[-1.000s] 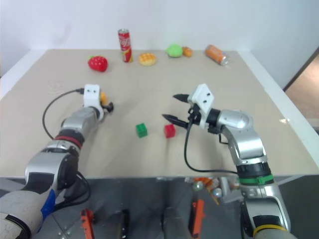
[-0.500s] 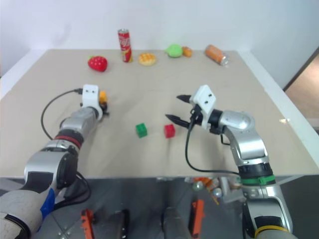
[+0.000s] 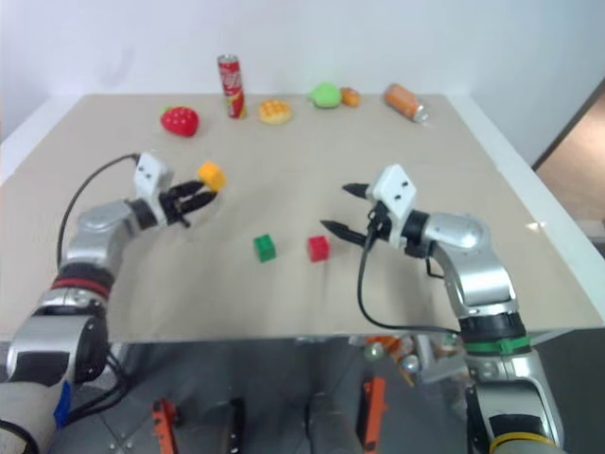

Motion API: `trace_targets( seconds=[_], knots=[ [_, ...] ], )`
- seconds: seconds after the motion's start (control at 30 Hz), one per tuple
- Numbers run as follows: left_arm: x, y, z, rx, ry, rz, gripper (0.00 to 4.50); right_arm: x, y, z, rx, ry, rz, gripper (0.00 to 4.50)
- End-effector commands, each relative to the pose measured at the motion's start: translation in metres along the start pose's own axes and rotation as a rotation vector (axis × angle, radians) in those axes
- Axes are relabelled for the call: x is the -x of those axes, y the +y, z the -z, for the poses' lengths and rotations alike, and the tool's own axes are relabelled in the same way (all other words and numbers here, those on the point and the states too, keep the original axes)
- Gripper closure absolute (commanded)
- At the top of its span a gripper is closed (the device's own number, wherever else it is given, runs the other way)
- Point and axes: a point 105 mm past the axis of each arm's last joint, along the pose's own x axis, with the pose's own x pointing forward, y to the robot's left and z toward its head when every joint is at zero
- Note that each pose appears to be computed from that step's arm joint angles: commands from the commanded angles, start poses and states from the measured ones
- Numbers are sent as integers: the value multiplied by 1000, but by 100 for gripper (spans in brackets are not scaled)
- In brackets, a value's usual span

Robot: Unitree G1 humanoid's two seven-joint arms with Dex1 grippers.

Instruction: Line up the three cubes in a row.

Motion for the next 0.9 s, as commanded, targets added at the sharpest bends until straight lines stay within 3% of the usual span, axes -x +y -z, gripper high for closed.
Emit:
trace_targets(
  seconds=[0.03,0.23,0.57,0.9],
  knots=[
    [19,-17,-9,-106,-1,198,325,9,-9,-16,35,-38,22,47],
    [35,-33,2,-124,33,344,325,12,-10,-16,39,-32,20,47],
    [16,-53,22,-153,69,431,325,24,-10,-19,36,-19,21,47],
    [9,-59,36,-152,105,459,325,58,26,-23,-75,-26,-185,47]
  ],
)
